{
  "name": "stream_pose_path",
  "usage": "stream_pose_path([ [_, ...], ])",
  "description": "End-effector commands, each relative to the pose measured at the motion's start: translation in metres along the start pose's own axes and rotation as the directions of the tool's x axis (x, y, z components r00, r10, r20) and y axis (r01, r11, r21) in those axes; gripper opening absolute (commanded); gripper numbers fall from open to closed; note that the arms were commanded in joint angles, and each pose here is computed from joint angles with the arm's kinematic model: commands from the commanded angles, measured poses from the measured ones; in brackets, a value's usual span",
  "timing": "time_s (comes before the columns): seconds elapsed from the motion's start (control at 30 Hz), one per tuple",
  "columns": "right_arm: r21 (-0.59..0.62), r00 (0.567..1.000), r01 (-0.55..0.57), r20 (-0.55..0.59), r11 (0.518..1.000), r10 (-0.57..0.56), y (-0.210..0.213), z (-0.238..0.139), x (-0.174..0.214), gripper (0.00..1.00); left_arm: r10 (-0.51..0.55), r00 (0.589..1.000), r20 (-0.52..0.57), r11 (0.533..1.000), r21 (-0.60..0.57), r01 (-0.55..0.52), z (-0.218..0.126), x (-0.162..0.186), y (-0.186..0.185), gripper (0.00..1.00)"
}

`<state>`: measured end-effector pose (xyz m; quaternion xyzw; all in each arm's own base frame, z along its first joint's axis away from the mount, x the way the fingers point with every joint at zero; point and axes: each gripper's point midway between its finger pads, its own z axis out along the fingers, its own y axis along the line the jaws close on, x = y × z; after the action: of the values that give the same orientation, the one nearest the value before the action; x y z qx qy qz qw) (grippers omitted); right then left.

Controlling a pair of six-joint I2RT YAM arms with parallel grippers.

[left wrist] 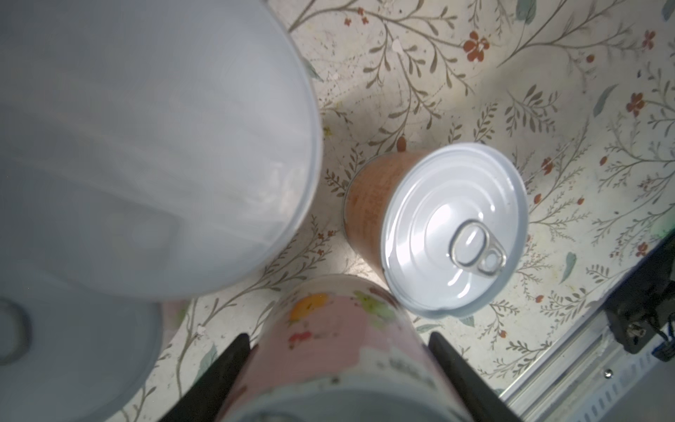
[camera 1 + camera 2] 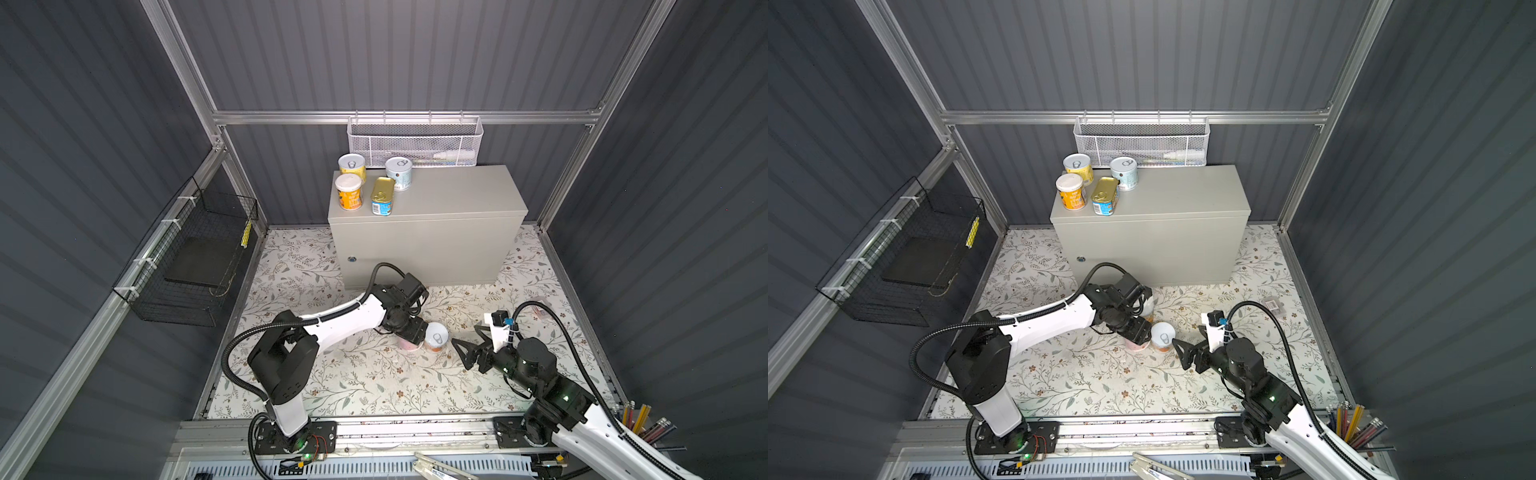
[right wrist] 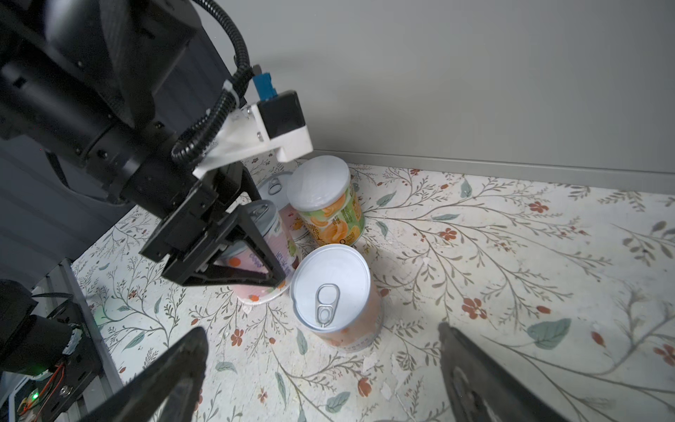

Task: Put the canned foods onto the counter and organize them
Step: 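Lift the pink can with the left gripper while the right gripper reaches toward it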

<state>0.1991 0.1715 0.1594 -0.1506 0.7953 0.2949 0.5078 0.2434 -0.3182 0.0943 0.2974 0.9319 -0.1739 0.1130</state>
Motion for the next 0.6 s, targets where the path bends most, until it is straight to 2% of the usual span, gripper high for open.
stream_pose_path([
  [0.0, 0.012, 0.996, 0.072, 0.051, 0.997, -0.072, 0.006, 0.003, -0.019, 0.99, 0.019, 0.998, 0.065, 0.996, 0.082, -0.024, -0.041, -0.019, -0.011, 0.57],
  [0.13, 0.001, 0.992, 0.107, 0.073, 0.994, -0.107, 0.017, 0.009, -0.036, 0.99, 0.019, 0.996, 0.092, 0.994, 0.103, -0.028, -0.058, -0.029, -0.010, 0.56],
  [0.3, -0.028, 0.981, 0.129, 0.152, 0.991, -0.123, 0.031, 0.011, -0.055, 0.99, 0.012, 0.992, 0.123, 0.992, 0.121, -0.027, -0.078, -0.043, -0.009, 0.56],
  [0.57, -0.059, 0.975, 0.162, 0.163, 0.985, -0.151, 0.039, 0.012, -0.057, 0.99, 0.007, 0.994, 0.111, 0.976, 0.217, -0.031, -0.093, -0.047, -0.028, 0.56],
])
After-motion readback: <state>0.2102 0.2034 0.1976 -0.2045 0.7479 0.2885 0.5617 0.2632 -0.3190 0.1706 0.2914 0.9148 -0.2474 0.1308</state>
